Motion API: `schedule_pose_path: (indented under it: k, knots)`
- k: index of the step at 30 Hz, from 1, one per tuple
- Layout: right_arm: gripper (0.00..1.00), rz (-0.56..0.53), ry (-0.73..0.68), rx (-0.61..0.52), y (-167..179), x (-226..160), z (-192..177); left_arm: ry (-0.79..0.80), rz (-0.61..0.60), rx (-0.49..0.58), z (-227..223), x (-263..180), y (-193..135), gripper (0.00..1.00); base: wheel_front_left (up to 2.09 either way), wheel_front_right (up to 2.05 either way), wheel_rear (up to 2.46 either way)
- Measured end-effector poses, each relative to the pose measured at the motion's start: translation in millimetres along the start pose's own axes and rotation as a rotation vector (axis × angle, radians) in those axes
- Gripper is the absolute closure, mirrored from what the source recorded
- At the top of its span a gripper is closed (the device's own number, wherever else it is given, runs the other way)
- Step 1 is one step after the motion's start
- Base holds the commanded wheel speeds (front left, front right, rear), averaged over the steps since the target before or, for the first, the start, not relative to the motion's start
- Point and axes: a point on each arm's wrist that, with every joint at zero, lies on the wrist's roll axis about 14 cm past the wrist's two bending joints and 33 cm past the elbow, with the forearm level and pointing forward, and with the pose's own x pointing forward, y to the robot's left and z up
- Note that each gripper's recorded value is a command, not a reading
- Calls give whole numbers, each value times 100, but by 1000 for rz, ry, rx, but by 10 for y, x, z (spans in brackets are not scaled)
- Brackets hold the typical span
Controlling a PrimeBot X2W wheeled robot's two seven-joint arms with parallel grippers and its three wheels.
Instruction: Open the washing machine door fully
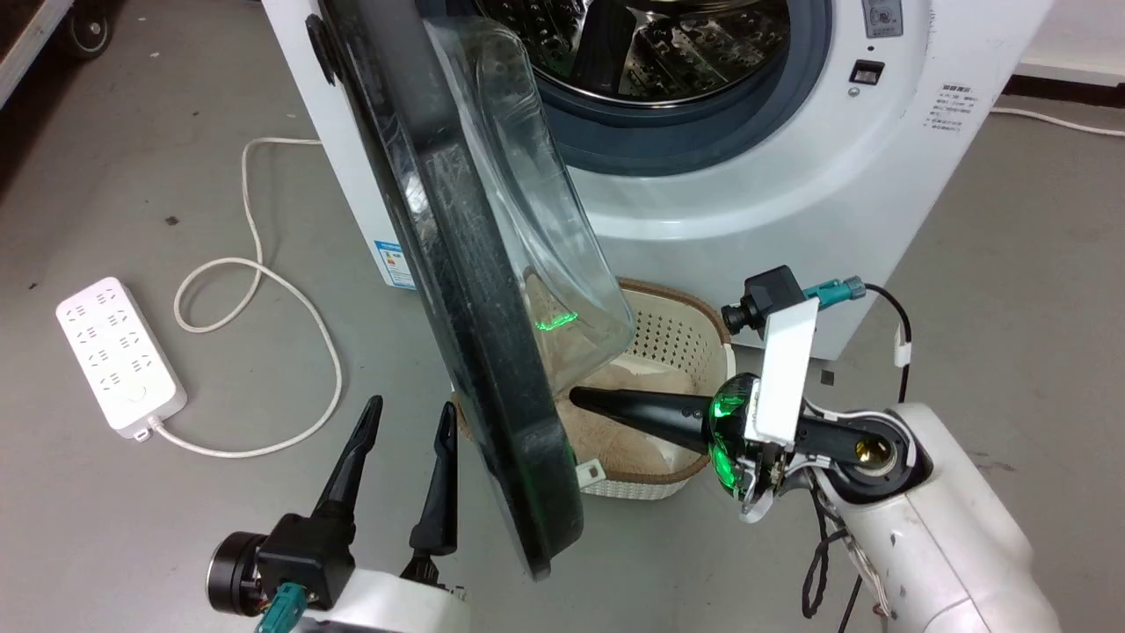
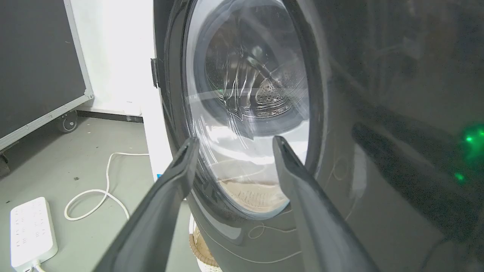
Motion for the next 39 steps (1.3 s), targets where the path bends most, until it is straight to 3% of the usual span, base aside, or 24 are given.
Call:
schedule_pose_path:
  k: [2, 4, 7, 13, 19, 23, 25, 29, 34, 39]
  knots:
    - [100, -7, -19, -12, -1, -6, 11, -1, 3, -1, 5, -12, 9, 0, 0, 0, 0]
    - [0, -49, -142, -58, -48, -156, 184, -5, 10, -6, 17, -19, 32, 0, 0, 0, 0]
    - [0, -105, -307, -181, -1, -430, 460, -8, 2, -10, 25, -9, 8, 0, 0, 0, 0]
    - [0, -305, -672, -665, 303, -1198, 924, -16, -29, -25, 38, 36, -39, 0, 0, 0, 0]
    - [0, -523, -921, -1134, 500, -1911, 984, -33, -40, -28, 83, 82, -51, 0, 0, 0, 0]
    - [0, -668, -1024, -1325, 476, -2279, 837, -43, -44, -28, 118, 70, -43, 0, 0, 0, 0]
    - [0, -729, -1065, -1366, 423, -2382, 705, -43, -44, -29, 122, 45, -41, 0, 0, 0, 0]
    - [0, -835, -1134, -1283, 162, -2474, 427, -38, -32, -35, 108, 13, -6, 0, 0, 0, 0]
    - [0, -943, -1105, -1258, -88, -2556, 191, -25, -32, -36, 69, -16, -8, 0, 0, 0, 0]
    - [0, -968, -1093, -1208, -236, -2619, 51, -13, -36, -38, 38, -52, -27, 0, 0, 0, 0]
